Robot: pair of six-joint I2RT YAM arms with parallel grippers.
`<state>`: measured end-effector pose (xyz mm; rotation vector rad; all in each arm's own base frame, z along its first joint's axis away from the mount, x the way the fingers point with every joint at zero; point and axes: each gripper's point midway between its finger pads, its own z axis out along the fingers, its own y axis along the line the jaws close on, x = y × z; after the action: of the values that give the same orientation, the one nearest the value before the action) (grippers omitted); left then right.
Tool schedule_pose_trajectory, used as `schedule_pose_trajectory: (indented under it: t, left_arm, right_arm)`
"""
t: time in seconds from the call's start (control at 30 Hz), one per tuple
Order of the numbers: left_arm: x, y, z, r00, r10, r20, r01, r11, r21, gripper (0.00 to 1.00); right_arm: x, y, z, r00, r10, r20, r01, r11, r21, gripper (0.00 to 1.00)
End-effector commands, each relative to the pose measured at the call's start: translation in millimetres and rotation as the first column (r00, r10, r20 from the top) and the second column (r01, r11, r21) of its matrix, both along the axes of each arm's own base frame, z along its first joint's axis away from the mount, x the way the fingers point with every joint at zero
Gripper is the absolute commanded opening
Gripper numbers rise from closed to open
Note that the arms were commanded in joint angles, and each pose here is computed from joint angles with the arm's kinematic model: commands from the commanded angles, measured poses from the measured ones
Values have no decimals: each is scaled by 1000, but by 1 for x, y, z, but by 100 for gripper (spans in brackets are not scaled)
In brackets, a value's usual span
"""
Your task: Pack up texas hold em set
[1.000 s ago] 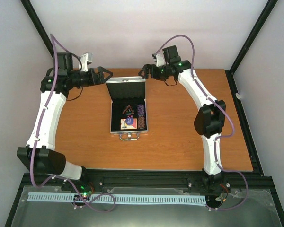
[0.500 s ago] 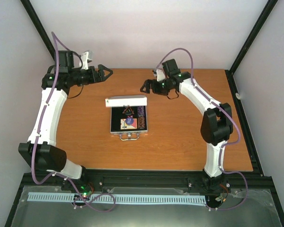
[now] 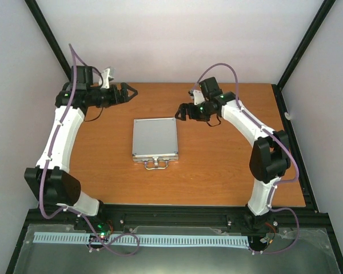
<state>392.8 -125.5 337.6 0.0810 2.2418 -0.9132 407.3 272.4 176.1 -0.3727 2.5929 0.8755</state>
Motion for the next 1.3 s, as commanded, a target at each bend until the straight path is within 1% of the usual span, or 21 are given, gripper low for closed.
schedule_pose_trajectory:
  t: [0.0,0.13,0.2,0.3,0.4,0.53,0.67,0.77,0.9,0.97,1.07,1.13,1.2,1.27]
  left_arm:
    - [5,2,-42,993,28,-119,-28,1000,1,100]
    - [7,2,-78,978,40,-205,-38,999,11,100]
    - [9,1,-87,972,36,-231,-34,999,12,100]
    - [9,-8,-87,973,13,-231,-14,1000,-2,100]
    - [0,-31,-88,971,-31,-237,34,999,8,99]
    - [-20,-66,-105,959,-86,-268,98,995,32,99]
    - [-28,-72,-133,943,-47,-329,78,994,82,95]
    - [-39,-75,-145,934,-30,-355,66,994,89,93]
    - [-56,-78,-162,922,-18,-386,54,995,81,92]
    - [-57,-75,-170,921,-7,-391,48,994,96,91]
    - [-56,-75,-183,919,-20,-395,71,991,116,89]
    - [-58,-72,-195,912,-20,-410,89,985,150,88]
    - [-60,-68,-205,905,-13,-424,100,978,184,87]
    - [-61,-67,-213,903,-16,-428,109,975,194,87]
  right_arm:
    - [-27,-5,-6,999,36,-3,-36,997,-69,100]
    - [-69,2,-20,993,115,-12,-115,979,-167,100]
    - [-93,10,-20,987,160,-4,-158,967,-199,100]
    - [-124,17,-18,984,174,-29,-176,975,-138,100]
    - [-145,17,-12,982,183,-35,-185,981,-63,100]
    - [-172,13,-23,971,234,-38,-236,970,-51,100]
    - [-198,19,-45,959,270,-82,-271,963,-1,100]
    - [-215,36,-55,947,300,-112,-296,954,50,100]
    - [-222,63,-55,936,340,-94,-337,940,50,100]
    - [-217,73,-59,942,319,-102,-314,947,65,100]
    - [-208,88,-63,948,295,-123,-282,953,109,94]
    - [-205,95,-69,951,269,-155,-250,959,134,91]
    - [-204,101,-76,949,253,-188,-226,962,155,90]
    - [-203,108,-82,945,249,-211,-212,961,179,88]
